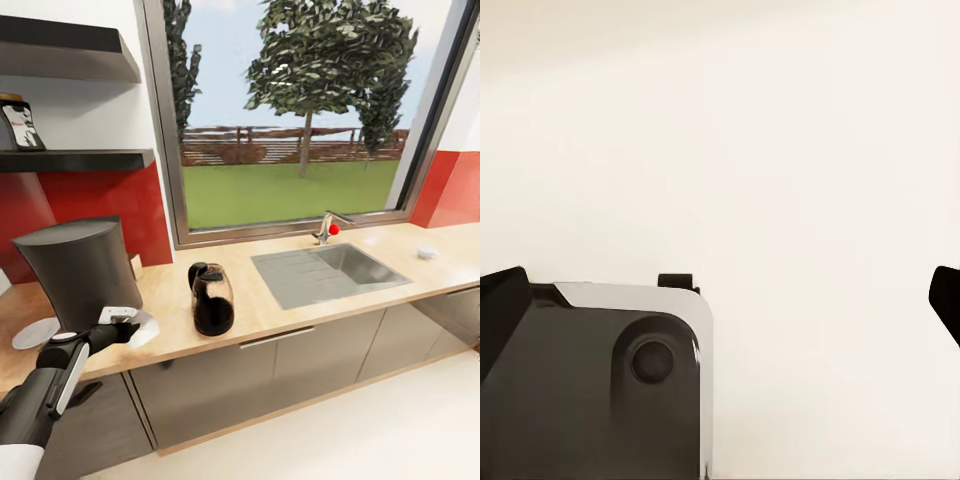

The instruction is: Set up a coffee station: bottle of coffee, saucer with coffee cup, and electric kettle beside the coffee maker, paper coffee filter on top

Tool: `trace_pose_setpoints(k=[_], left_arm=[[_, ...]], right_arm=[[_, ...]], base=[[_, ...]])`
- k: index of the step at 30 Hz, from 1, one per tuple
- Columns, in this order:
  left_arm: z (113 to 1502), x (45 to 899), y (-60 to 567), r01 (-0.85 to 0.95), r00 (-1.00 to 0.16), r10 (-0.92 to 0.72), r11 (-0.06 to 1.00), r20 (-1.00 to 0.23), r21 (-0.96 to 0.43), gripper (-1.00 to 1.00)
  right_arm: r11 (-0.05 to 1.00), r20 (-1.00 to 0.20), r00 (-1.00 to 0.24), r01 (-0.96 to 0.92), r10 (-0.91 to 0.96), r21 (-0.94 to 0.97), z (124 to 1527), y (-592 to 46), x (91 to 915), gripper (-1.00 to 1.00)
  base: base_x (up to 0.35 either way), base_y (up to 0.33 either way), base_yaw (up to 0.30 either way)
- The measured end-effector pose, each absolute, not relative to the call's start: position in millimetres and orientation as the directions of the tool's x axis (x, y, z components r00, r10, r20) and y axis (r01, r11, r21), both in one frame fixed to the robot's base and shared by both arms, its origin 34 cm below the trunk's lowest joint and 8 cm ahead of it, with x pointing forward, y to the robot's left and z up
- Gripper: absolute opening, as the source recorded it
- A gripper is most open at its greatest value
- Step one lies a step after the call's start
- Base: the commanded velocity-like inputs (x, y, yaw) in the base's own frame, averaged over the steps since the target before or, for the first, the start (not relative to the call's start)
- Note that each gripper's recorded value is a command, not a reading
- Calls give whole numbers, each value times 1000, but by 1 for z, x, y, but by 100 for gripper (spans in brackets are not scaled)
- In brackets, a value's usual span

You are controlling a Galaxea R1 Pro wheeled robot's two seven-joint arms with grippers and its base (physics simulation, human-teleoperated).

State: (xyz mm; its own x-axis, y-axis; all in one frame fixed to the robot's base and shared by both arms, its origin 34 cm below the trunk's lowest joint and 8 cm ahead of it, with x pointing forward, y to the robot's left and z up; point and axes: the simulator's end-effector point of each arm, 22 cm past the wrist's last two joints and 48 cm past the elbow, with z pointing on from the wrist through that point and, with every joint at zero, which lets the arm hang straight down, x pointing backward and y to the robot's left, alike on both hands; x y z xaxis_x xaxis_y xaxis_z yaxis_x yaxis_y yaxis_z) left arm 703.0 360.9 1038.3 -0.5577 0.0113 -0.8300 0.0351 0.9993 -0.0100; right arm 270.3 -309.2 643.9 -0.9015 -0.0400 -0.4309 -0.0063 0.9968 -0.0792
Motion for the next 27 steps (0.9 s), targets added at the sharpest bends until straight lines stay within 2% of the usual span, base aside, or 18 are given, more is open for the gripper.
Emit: trace_pose_setpoints(k=[5,9,11,12,16,19,27], left_arm=[[1038,703,359,39,-558,13,999,-830,-10,-100],[1045,703,349,79,-546,19,996,-838,-29,-100],[1052,702,335,135,-534,23,989,-845,-58,-100],[1059,696,312,244,-526,28,962,-850,-120,-100],[1071,668,305,432,-541,80,880,-837,-196,-100],[1075,652,318,455,-564,55,853,-824,-255,-100],[1076,652,324,449,-563,50,857,-825,-255,-100]], right_arm=[[997,-431,-902,-6,-40,-79,644,-309,270,100],[997,-432,-901,-6,-40,-79,644,-309,270,100],[997,-432,-901,-6,-40,-79,644,-309,270,100],[997,-432,-901,-6,-40,-80,644,-309,270,100],[997,-431,-901,-6,-40,-79,644,-309,270,100],[997,-430,-902,-6,-40,-79,644,-309,270,100],[997,-430,-902,-6,-40,-79,644,-309,270,100]], base=[[-335,8,84],[-80,0,265],[-14,0,275],[-3,0,277],[0,0,277],[0,0,277],[-120,136,277]])
